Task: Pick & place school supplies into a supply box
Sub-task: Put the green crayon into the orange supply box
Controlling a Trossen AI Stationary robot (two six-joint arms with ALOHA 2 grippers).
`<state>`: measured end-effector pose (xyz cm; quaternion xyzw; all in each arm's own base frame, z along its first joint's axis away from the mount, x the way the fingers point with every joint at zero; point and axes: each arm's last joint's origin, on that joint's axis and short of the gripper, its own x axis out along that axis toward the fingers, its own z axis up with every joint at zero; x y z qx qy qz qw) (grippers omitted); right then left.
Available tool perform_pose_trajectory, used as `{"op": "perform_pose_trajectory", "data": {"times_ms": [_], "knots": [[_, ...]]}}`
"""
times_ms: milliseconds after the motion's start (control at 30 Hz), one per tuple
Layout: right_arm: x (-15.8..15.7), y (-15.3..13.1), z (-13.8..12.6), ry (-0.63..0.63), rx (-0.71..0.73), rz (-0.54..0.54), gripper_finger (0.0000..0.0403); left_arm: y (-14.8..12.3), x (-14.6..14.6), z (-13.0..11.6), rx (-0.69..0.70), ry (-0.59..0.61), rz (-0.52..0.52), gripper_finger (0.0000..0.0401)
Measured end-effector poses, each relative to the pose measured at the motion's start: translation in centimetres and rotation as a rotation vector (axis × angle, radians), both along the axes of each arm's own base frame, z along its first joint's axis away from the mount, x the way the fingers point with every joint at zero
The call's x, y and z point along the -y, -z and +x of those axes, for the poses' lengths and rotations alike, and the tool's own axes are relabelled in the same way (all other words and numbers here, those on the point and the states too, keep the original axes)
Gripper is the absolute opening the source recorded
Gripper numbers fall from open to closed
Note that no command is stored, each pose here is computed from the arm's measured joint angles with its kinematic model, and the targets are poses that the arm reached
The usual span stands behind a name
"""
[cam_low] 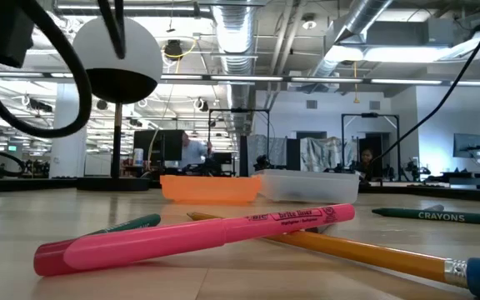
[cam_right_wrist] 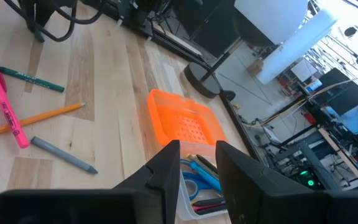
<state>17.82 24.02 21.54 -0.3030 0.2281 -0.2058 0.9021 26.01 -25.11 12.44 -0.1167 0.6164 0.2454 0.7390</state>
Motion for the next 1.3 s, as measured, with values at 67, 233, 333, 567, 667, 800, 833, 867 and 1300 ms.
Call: {"op": "perform_pose_trajectory", "data": {"times_ms": [67, 233, 333, 567, 667, 800, 833, 867, 1300], "knots": [[0.0, 0.0, 0.0, 0.0, 0.0, 0.0, 0.0097, 0.0, -0.1, 0.0, 0.002, 0.001, 0.005, 0.0027], [0.0, 0.0, 0.0, 0.0, 0.0, 0.0, 0.0097, 0.0, -0.2, 0.2, -0.017, 0.062, 0.008, 0.0019], [0.0, 0.0, 0.0, 0.0, 0.0, 0.0, 0.0097, -0.3, -0.1, 0.4, -0.032, 0.085, 0.018, 0.0015], [0.0, 0.0, 0.0, 0.001, 0.0, 0.0, 0.0097, -2.1, -0.5, 1.5, 0.017, 0.083, 0.185, 0.0016], [0.1, 0.0, 0.1, 0.003, 0.0, 0.0, 0.0097, -3.6, -0.7, 2.4, 0.102, 0.058, 0.232, 0.0016], [0.1, 0.0, 0.2, 0.007, 0.0, 0.0, 0.0097, -4.6, -2.0, 3.6, 0.151, 0.011, 0.32, 0.0017], [0.2, 0.0, 0.2, 0.01, 0.0, 0.0, 0.0097, -4.9, -2.6, 4.1, 0.171, -0.004, 0.343, 0.0017], [0.2, 0.0, 0.3, 0.013, 0.0, 0.0, 0.0097, -5.2, -3.2, 4.7, 0.183, -0.017, 0.364, 0.0017], [0.5, 0.0, 0.6, 0.027, -0.001, 0.0, 0.0097, -8.6, -13.0, 12.9, 0.204, 0.04, 0.422, 0.0018]]}}
